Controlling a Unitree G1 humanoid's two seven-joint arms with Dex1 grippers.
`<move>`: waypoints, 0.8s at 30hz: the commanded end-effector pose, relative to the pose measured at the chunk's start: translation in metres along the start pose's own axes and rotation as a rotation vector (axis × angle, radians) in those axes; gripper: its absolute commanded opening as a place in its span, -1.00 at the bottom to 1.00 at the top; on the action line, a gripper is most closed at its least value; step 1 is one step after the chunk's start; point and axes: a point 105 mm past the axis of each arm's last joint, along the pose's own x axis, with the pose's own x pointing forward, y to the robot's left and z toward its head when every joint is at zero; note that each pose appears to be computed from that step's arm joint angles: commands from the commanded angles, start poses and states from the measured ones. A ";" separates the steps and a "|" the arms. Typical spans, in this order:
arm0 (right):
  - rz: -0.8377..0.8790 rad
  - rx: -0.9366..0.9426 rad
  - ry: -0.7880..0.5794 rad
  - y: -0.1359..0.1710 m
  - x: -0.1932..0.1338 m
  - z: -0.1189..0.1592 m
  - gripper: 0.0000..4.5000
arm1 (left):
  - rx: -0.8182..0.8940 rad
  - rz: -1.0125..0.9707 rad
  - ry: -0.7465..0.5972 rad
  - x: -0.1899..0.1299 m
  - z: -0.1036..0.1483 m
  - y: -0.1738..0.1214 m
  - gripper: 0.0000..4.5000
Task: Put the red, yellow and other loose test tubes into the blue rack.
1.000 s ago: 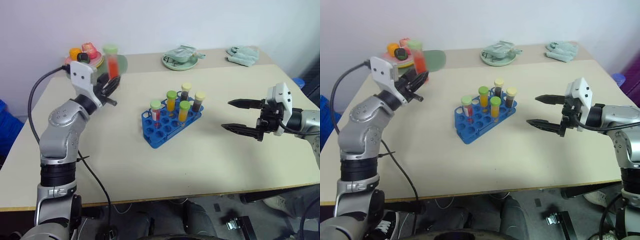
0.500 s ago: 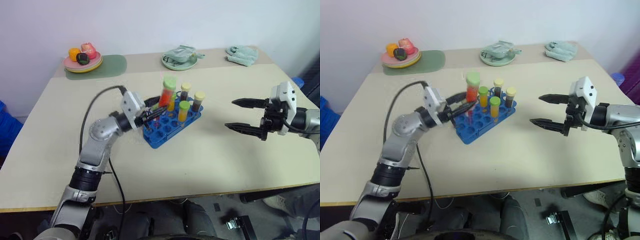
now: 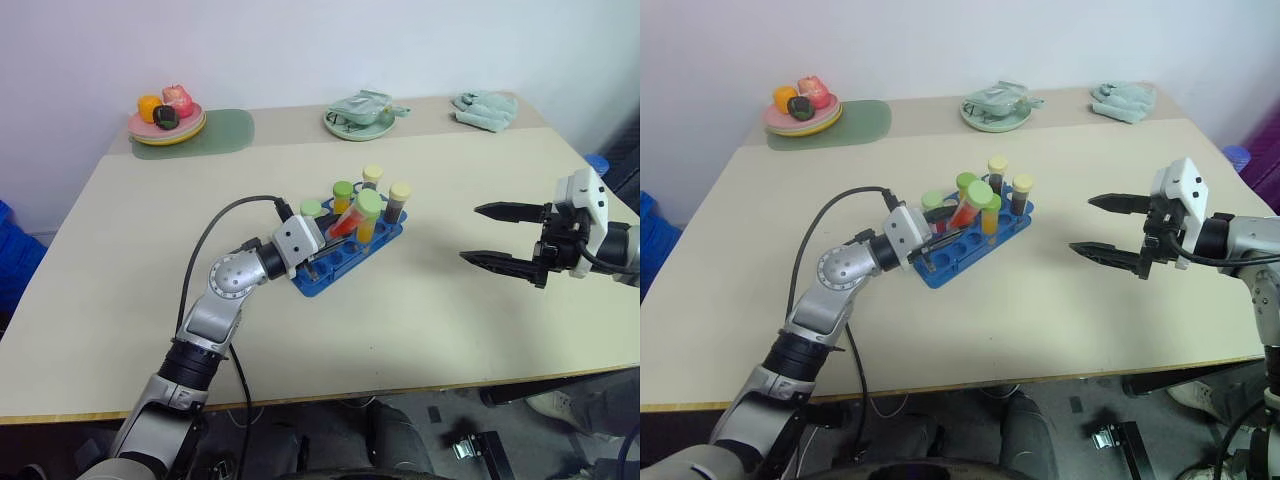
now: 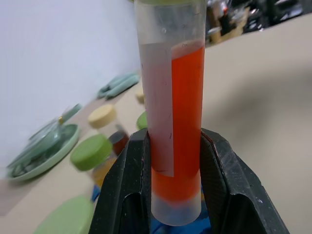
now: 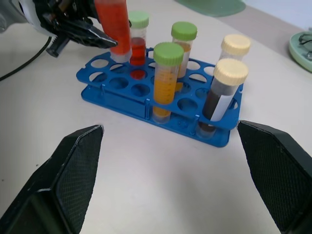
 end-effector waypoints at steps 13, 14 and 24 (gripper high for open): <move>-0.003 -0.046 -0.004 0.001 -0.007 0.013 1.00 | -0.035 0.021 0.013 -0.005 -0.006 -0.019 -0.66; -0.003 -0.046 -0.004 0.001 -0.007 0.013 1.00 | -0.042 0.031 0.015 -0.004 -0.007 -0.019 -0.66; -0.006 -0.058 0.000 0.001 -0.008 0.016 1.00 | -0.169 0.064 0.016 0.003 -0.017 -0.023 -0.66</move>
